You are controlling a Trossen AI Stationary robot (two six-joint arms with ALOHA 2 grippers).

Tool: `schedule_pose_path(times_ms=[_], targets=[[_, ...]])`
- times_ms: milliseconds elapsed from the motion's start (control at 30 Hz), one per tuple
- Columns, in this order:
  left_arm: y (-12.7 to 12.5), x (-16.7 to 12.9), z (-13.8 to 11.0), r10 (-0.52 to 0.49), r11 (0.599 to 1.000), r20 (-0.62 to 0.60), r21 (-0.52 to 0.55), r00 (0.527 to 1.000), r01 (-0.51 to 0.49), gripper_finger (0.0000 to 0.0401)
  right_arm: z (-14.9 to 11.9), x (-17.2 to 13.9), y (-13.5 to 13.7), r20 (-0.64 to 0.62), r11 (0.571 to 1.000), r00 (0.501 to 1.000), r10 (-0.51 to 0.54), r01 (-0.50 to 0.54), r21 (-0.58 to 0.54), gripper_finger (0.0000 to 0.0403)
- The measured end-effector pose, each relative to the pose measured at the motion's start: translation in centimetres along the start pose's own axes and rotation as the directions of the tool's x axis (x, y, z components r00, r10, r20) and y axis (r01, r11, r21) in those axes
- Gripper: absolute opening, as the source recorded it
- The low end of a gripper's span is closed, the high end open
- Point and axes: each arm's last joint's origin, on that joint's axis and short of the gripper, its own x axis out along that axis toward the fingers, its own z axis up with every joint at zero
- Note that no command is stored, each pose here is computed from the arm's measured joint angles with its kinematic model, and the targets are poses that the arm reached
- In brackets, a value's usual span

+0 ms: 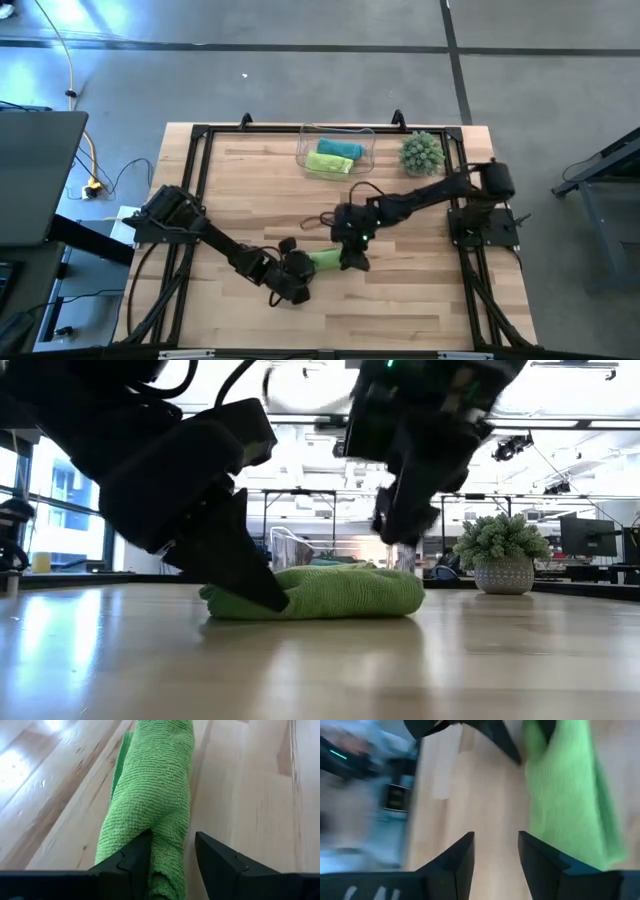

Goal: Roll microfiber towels into tight, uniform cylinder then place into a basket
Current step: Put the green microfiber cloth into the transparent bin

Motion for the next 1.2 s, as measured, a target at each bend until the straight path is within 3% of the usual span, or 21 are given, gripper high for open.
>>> schedule_pose_path(times_ms=[67, 167, 267, 333, 367, 467, 667, 800, 1000, 1200], targets=[[0.1, 0.1, 0.1, 0.003, 0.999, 0.000, -0.035, 1.000, -0.003, 0.0144, -0.1, -0.1, 1.9, 0.058, 0.969, 0.988, -0.144, 0.152, -0.194, 0.0144], [0.1, 0.2, 0.3, -0.028, 0.997, -0.010, -0.069, 1.000, 0.028, 0.0144, -0.6, 0.7, 4.7, 0.176, 0.807, 0.923, -0.343, 0.386, -0.447, 0.0144], [0.0, 0.3, 0.6, -0.082, 0.992, -0.006, -0.096, 0.997, 0.081, 0.0144, -1.4, 2.8, 6.2, 0.282, 0.623, 0.830, -0.482, 0.550, -0.556, 0.0144], [-0.1, 0.4, 0.9, -0.134, 0.985, -0.009, -0.113, 0.991, 0.132, 0.0144, -1.9, 4.2, 6.5, 0.311, 0.552, 0.795, -0.521, 0.592, -0.587, 0.0145], [-0.2, 0.4, 1.0, -0.161, 0.980, -0.014, -0.118, 0.987, 0.158, 0.0144, -2.1, 4.7, 6.4, 0.322, 0.544, 0.787, -0.527, 0.603, -0.584, 0.0146], [-0.2, 0.5, 1.2, -0.211, 0.970, -0.024, -0.131, 0.977, 0.206, 0.0144, -2.3, 5.6, 6.0, 0.309, 0.600, 0.794, -0.524, 0.602, -0.527, 0.0154], [0.0, 0.7, 1.4, -0.210, 0.968, -0.025, -0.147, 0.977, 0.204, 0.0144, -2.7, 6.2, 6.8, 0.287, 0.702, 0.846, -0.450, 0.534, -0.471, 0.0188], [0.2, 0.8, 1.5, -0.214, 0.966, -0.029, -0.153, 0.976, 0.208, 0.0144, -3.0, 7.0, 7.2, 0.299, 0.695, 0.847, -0.440, 0.532, -0.484, 0.0201], [0.0, 0.8, 1.6, -0.233, 0.961, -0.016, -0.157, 0.972, 0.227, 0.0144, -3.5, 8.6, 5.2, 0.292, 0.657, 0.800, -0.524, 0.597, -0.460, 0.0199], [-0.2, -0.3, 2.4, -0.283, 0.951, 0.004, -0.130, 0.959, 0.282, 0.0144, -3.7, 9.7, 3.0, 0.259, 0.708, 0.789, -0.558, 0.615, -0.347, 0.0195]])
